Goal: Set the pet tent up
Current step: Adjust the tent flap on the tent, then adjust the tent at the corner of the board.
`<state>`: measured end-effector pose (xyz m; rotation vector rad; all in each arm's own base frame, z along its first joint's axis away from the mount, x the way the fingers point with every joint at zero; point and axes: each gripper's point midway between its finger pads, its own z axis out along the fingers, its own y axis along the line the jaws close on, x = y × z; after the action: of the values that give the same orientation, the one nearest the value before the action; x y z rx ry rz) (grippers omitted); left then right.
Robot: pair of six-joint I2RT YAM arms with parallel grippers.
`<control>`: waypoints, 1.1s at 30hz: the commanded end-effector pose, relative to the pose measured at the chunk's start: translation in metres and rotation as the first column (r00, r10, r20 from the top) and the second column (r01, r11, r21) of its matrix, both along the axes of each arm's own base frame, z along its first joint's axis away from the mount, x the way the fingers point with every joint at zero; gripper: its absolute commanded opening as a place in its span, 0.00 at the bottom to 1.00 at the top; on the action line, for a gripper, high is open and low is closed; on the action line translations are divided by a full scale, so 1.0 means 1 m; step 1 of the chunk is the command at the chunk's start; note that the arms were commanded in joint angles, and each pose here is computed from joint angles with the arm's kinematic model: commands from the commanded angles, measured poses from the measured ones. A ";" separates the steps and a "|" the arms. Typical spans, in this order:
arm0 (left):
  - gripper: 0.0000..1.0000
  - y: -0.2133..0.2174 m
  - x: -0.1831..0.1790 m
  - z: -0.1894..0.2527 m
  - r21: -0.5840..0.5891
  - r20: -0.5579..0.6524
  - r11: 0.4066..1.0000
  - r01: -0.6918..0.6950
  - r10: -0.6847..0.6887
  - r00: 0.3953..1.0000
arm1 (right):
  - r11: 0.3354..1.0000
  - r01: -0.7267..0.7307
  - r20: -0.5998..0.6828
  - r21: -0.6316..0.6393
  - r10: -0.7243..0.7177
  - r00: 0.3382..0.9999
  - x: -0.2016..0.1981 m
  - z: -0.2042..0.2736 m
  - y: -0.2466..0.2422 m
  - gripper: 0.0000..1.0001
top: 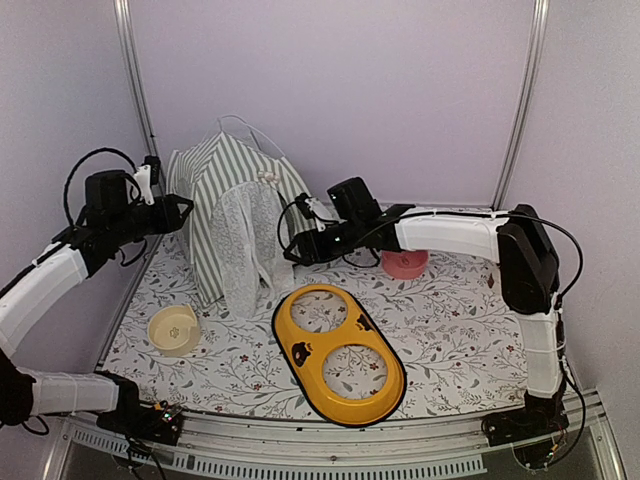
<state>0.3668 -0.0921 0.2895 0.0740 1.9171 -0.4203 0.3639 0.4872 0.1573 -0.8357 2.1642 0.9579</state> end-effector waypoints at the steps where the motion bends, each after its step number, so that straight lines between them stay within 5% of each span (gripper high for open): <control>1: 0.48 -0.031 -0.022 -0.022 -0.093 -0.081 0.992 0.087 -0.094 0.992 | 0.999 0.052 0.008 -0.016 -0.052 0.999 0.025 -0.017 -0.005 0.69; 6: 0.47 -0.072 -0.040 -0.049 -0.145 -0.147 0.979 0.140 -0.162 0.976 | 0.994 0.096 0.001 -0.045 -0.096 0.995 0.033 -0.030 -0.019 0.68; 14: 0.46 -0.073 -0.041 -0.120 -0.230 -0.304 0.973 -0.027 -0.046 0.951 | 0.986 0.159 -0.032 -0.056 -0.161 0.987 0.036 -0.040 -0.051 0.69; 24: 0.40 -0.004 -0.006 -0.167 -0.122 -0.399 0.944 -0.308 0.237 0.886 | 0.960 0.275 -0.078 -0.058 -0.279 0.957 0.041 -0.039 -0.107 0.69; 33: 0.39 0.043 0.028 -0.144 -0.059 -0.356 0.923 -0.381 0.337 0.872 | 0.968 0.247 -0.057 -0.037 -0.249 0.967 0.044 -0.032 -0.108 0.66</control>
<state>0.3774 -0.0604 0.1212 -0.4957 2.2270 -0.3619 0.4074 0.3723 0.1054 -0.5104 2.3404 0.8035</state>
